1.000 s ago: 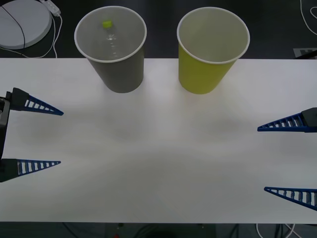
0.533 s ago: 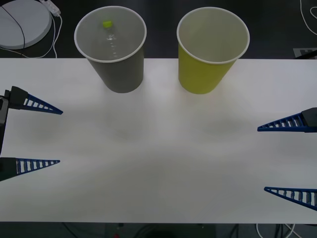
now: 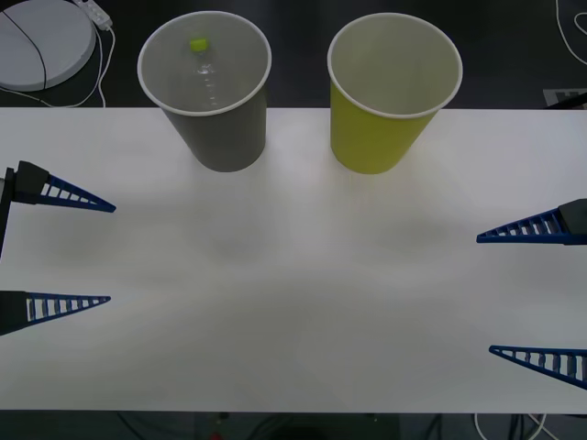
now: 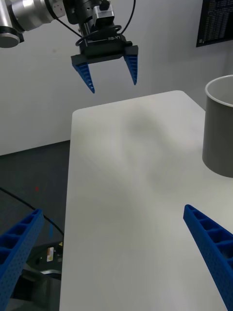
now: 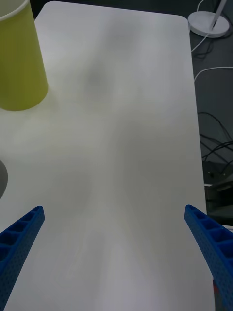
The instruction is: Put the can into the green bin and the plastic bottle into the gray bin
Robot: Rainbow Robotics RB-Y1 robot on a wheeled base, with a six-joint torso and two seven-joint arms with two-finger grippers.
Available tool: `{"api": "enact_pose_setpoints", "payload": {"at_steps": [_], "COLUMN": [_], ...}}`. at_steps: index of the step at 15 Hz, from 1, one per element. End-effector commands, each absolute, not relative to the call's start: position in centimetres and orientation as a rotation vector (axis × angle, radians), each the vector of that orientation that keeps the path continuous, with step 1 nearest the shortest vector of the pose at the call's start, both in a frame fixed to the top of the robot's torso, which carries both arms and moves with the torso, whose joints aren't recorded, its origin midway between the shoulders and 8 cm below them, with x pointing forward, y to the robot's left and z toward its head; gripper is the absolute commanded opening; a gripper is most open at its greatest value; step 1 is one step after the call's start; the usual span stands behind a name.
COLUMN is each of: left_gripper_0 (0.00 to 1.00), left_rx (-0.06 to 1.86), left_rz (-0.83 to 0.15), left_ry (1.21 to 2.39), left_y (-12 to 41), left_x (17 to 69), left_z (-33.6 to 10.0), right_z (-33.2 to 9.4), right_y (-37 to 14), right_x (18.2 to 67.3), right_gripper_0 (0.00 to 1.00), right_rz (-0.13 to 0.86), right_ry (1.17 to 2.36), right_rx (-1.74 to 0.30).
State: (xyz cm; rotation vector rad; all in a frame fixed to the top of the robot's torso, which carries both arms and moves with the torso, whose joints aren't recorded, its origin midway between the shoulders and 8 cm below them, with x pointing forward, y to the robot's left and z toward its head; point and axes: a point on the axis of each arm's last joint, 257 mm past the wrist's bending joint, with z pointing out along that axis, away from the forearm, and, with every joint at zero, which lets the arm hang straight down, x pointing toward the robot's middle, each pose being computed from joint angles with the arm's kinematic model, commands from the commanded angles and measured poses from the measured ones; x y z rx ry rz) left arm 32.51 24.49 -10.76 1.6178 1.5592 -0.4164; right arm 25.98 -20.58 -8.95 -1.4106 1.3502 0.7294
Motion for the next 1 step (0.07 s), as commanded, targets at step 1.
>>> {"api": "enact_pose_setpoints", "payload": {"at_steps": [1], "left_gripper_0": [1.0], "left_rx": [1.619], "left_rz": [-0.417], "left_ry": [1.559], "left_y": [24.49], "left_x": [32.48], "left_z": [-10.78], "right_z": [-8.95], "right_y": [-20.58], "right_x": [25.98], "right_gripper_0": [1.0], "right_rz": [0.729], "right_ry": [1.35], "right_rx": [-1.411]}}
